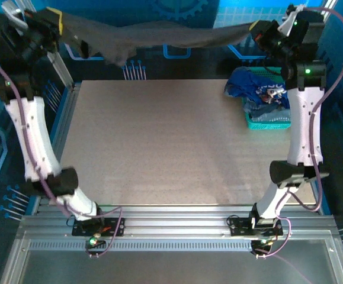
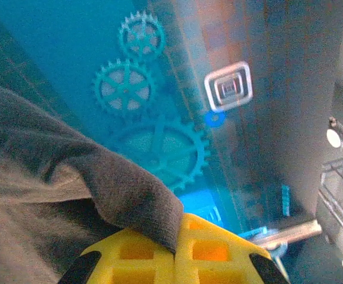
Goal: Fold and stack the t-shirts
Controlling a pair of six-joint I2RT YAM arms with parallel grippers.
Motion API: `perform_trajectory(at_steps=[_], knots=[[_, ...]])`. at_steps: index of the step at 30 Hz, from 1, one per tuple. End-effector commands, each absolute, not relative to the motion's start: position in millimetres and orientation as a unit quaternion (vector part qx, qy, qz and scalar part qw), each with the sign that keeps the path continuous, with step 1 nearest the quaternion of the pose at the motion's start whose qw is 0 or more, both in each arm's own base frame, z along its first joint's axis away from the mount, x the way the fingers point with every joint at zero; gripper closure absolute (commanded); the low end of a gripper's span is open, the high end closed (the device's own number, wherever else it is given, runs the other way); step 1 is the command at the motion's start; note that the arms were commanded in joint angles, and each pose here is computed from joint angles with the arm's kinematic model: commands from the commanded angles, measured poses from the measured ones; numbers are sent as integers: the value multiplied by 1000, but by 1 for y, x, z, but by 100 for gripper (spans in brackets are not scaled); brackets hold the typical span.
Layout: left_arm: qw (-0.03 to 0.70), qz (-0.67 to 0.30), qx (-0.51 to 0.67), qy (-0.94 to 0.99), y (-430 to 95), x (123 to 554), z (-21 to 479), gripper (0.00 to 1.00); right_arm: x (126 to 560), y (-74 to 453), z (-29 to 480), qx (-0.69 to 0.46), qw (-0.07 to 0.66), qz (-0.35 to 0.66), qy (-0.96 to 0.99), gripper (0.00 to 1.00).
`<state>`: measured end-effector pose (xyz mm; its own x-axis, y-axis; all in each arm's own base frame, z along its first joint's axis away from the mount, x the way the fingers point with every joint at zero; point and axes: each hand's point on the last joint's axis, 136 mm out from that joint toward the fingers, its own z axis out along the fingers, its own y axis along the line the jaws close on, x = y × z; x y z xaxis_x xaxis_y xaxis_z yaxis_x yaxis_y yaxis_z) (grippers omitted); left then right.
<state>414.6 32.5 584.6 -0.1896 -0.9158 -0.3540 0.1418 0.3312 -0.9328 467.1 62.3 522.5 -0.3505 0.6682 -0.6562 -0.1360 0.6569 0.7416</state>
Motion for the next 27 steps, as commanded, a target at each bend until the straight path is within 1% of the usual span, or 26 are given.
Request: perform_trajectory(at_steps=[1,2,3,5,7,9,10,13,16,21,27], knots=[[389,-455,-420,682,6,408,417,100,467,66,424,216,445,352,795,100],[345,-441,-451,695,-2,395,364,100,460,67,387,232,411,339,813,100],[310,-423,-471,709,-9,379,321,100,451,68,353,247,380,328,829,100],[223,-377,-506,743,-26,337,225,100,425,74,271,271,301,295,865,100],[144,-349,-531,759,-40,297,149,100,395,77,199,289,222,256,895,100],[84,-326,-550,764,-51,262,94,100,367,79,141,299,160,225,914,100],[60,-316,-558,765,-54,247,73,100,358,80,123,298,143,215,919,100],[28,-296,-561,773,-60,225,48,100,336,79,86,288,96,165,938,100],[16,-279,-558,782,-60,217,49,100,320,71,73,282,71,116,950,100],[18,-245,-571,783,-54,206,61,100,287,53,68,293,50,50,954,100],[1,-242,-585,774,-59,199,51,100,248,23,73,332,62,-5,941,100]])
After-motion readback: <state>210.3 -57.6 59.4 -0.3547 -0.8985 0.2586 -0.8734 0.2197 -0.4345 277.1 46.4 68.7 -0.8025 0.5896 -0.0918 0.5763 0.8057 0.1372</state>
